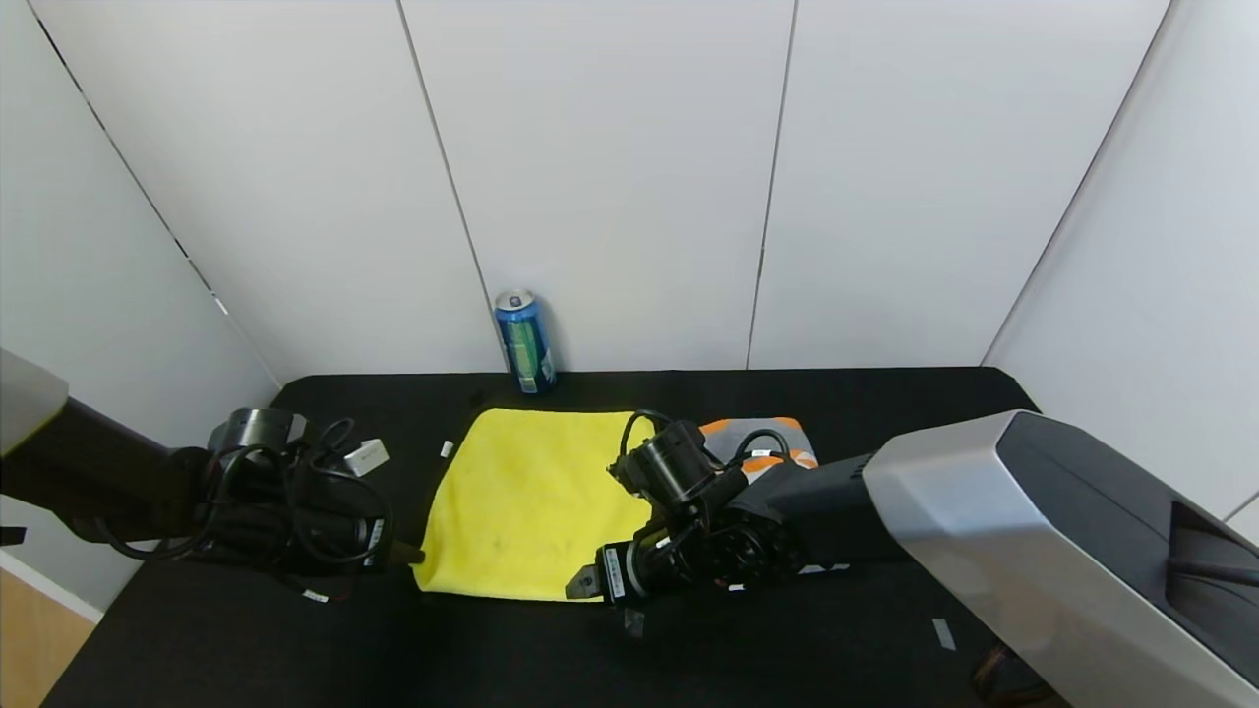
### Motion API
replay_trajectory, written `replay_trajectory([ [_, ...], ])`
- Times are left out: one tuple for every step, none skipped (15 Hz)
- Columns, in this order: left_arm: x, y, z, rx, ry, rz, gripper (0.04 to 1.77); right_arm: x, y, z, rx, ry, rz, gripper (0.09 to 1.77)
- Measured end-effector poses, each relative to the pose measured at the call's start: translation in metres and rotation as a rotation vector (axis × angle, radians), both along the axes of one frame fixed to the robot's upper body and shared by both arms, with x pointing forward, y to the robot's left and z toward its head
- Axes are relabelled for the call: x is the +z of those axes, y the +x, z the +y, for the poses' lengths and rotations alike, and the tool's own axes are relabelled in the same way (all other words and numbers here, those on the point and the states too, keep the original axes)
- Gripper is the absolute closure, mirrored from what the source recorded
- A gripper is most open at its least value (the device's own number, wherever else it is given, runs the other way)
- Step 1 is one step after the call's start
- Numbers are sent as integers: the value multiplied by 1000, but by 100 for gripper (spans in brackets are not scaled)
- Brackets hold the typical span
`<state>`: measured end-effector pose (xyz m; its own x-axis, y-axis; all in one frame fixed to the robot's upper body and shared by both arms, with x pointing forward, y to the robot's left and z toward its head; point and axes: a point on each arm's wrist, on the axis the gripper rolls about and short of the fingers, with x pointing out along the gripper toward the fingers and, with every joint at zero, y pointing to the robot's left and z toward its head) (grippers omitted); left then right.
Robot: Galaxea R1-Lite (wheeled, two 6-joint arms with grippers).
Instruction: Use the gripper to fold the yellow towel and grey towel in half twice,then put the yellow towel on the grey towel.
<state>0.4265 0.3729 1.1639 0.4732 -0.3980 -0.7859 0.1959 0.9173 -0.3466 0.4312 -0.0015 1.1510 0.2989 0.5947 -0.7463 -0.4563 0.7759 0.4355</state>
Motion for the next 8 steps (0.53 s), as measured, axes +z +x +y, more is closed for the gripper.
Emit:
replay_trajectory([
  [0, 0, 0, 1, 0, 0, 171, -1, 0, 0, -1, -2, 2, 42],
  [0, 0, 0, 1, 0, 0, 171, -2, 0, 0, -1, -4, 4, 58],
  [0, 0, 0, 0, 0, 0, 171, -3, 0, 0, -1, -7, 7, 72],
  [0, 0, 0, 1, 0, 1, 171, -3, 0, -1, -2, -10, 10, 84],
  [0, 0, 0, 1, 0, 1, 171, -3, 0, -1, -4, -10, 10, 95],
  [0, 0, 0, 1, 0, 1, 171, -4, 1, -2, -5, -11, 12, 105],
  [0, 0, 0, 1, 0, 1, 171, -4, 1, -2, -4, -12, 12, 119],
  [0, 0, 0, 1, 0, 2, 171, -4, 1, -2, -5, -12, 13, 177],
])
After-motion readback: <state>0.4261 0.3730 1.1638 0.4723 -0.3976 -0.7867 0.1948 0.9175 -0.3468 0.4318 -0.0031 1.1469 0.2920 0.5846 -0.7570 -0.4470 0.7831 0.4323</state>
